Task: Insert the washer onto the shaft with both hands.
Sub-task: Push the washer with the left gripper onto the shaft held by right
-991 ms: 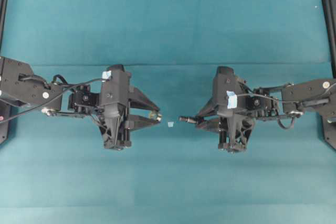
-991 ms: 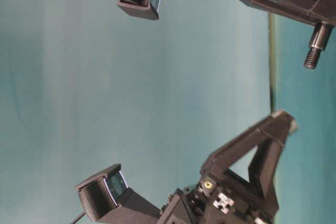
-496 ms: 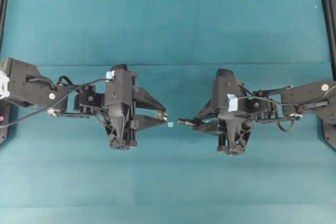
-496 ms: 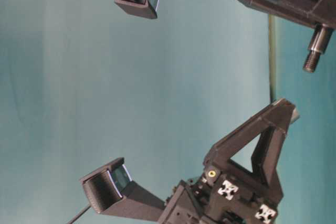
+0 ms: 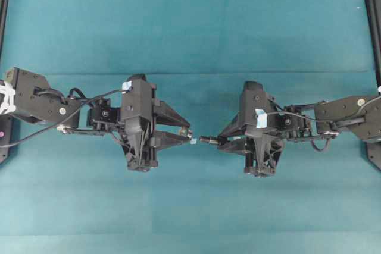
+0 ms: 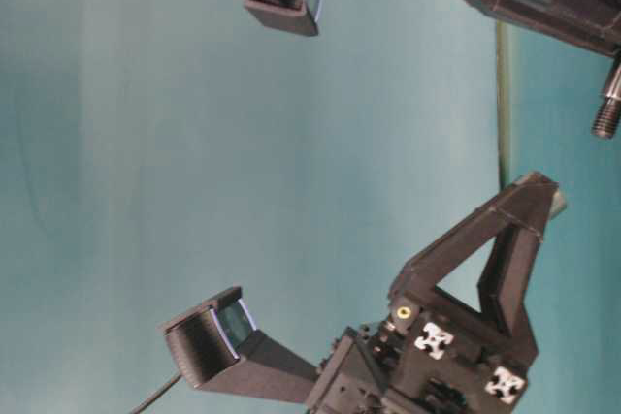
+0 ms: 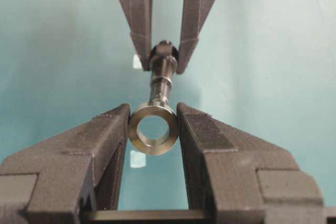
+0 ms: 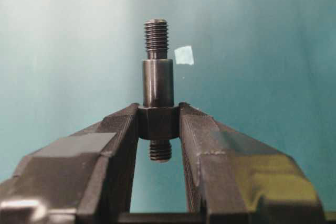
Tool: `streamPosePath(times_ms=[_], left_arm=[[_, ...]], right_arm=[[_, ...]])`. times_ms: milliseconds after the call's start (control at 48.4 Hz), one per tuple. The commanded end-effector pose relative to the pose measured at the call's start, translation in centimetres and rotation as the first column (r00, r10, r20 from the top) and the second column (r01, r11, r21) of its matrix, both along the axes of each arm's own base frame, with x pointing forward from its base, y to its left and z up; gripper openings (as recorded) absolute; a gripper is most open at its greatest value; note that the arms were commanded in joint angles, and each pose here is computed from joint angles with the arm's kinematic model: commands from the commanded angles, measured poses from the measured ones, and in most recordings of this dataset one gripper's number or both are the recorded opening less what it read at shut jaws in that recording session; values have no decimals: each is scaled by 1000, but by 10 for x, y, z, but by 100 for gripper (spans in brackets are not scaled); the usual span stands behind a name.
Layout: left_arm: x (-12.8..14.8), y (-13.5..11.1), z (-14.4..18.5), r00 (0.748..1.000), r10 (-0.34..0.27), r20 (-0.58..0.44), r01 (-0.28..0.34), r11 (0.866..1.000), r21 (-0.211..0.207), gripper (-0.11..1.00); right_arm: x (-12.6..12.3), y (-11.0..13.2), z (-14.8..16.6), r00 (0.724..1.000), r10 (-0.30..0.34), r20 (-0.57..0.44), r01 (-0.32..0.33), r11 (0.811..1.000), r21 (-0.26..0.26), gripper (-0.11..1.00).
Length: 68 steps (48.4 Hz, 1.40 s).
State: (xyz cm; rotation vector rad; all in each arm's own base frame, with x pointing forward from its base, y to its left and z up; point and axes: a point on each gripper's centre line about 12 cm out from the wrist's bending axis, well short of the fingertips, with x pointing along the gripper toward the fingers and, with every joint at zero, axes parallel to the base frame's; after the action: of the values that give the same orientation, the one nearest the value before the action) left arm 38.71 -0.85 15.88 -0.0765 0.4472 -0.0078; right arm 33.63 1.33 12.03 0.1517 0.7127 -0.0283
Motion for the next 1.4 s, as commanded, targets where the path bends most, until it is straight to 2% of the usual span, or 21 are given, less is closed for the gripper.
streamPosePath(times_ms=[0, 475, 1280, 1383], left_arm=[[4, -1, 5, 1000, -4, 23, 4, 1000, -1, 36], [10, -2, 4, 998, -4, 67, 4, 1000, -6, 36], [11, -4, 3, 997, -10, 70, 10, 1000, -6, 36], [12, -5, 3, 997, -5, 73, 6, 1000, -20, 36]], right_arm=[[3, 1, 5, 999, -5, 32, 4, 1000, 9, 0], [5, 0, 7, 997, -8, 79, 7, 1000, 10, 0], [9, 0, 13, 990, -14, 139, 12, 1000, 15, 0], [9, 0, 13, 990, -13, 142, 11, 1000, 14, 0]])
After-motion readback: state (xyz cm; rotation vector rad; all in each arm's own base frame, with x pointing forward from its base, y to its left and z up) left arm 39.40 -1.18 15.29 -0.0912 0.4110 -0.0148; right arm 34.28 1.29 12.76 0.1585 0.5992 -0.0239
